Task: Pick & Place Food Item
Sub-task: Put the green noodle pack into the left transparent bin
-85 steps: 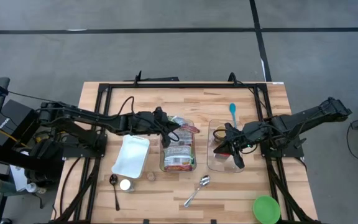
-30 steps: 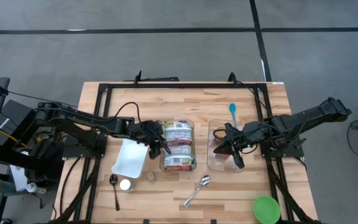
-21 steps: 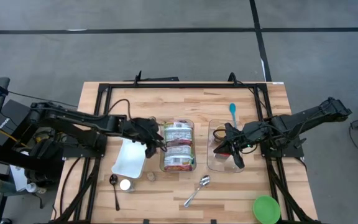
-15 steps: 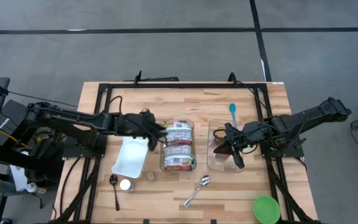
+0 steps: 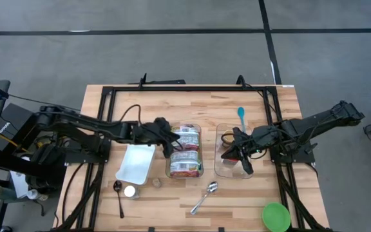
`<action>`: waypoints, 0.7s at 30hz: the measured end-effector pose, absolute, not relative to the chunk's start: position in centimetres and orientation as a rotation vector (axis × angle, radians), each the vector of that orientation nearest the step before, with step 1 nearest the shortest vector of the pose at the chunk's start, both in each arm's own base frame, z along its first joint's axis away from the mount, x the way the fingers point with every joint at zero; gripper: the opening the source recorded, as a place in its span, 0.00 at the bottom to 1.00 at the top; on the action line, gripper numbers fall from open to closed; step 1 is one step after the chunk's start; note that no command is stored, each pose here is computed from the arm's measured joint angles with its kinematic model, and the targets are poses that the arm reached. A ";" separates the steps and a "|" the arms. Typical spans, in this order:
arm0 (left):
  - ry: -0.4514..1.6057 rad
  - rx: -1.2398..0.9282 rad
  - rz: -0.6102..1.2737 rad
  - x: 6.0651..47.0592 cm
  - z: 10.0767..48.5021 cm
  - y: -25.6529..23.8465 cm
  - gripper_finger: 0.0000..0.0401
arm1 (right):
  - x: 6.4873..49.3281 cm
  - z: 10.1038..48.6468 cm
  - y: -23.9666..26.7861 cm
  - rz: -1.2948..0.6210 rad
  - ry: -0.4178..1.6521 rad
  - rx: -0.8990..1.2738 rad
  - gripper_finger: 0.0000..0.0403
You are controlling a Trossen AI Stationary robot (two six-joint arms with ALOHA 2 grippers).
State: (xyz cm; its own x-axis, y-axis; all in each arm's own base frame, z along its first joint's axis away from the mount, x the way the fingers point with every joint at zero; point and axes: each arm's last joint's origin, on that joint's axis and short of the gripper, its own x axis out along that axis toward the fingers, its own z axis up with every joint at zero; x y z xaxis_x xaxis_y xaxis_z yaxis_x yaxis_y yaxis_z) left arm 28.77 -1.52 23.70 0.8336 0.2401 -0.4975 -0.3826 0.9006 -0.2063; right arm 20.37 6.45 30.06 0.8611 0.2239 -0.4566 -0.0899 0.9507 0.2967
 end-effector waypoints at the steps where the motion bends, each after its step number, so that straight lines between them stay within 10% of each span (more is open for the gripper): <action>1: 0.498 -0.306 0.340 28.8 23.4 -1.5 0.01 | 20.4 30.1 6.5 0.167 0.507 0.272 0.00; 21: 0.596 -0.377 0.383 28.0 22.7 -1.6 0.00 | 20.4 30.1 6.4 0.162 0.509 0.281 0.00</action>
State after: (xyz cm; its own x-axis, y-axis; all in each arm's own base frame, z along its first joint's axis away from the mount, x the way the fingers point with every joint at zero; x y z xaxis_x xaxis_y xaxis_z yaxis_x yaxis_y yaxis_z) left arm 28.03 -1.55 22.67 0.7622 0.2371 -0.6023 -0.4497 0.8632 -0.2293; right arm 20.39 6.40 30.06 0.8618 0.2220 -0.4561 -0.0834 0.9490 0.3042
